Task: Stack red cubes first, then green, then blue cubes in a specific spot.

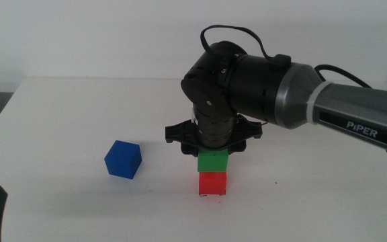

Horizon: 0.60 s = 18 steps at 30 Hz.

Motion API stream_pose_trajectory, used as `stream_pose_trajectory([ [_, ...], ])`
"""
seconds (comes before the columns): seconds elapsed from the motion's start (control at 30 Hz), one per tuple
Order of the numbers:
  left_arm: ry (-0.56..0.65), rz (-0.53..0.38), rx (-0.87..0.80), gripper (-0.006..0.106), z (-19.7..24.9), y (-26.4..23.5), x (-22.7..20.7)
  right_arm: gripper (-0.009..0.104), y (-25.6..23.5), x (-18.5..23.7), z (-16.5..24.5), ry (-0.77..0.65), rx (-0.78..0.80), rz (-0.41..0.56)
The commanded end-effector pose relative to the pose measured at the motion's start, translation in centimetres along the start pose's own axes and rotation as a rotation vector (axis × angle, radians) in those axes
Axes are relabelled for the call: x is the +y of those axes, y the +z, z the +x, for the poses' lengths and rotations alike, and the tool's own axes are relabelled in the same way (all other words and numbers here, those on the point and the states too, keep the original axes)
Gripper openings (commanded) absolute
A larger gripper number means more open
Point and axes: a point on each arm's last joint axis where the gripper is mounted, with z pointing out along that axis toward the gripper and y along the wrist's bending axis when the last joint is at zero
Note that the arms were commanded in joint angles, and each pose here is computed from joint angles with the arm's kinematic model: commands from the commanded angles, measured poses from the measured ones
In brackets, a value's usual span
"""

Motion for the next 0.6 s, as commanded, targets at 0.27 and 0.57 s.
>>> stream_pose_trajectory([
  [0.27,0.001,-0.001,-0.016,0.091,-0.1,0.0,0.0,0.013,1.3,-0.1,-0.1,0.010,-0.007,0.033],
  [0.57,0.001,-0.001,-0.016,0.091,-0.1,0.0,0.0,0.013,1.8,-0.1,-0.1,0.019,-0.005,0.052],
])
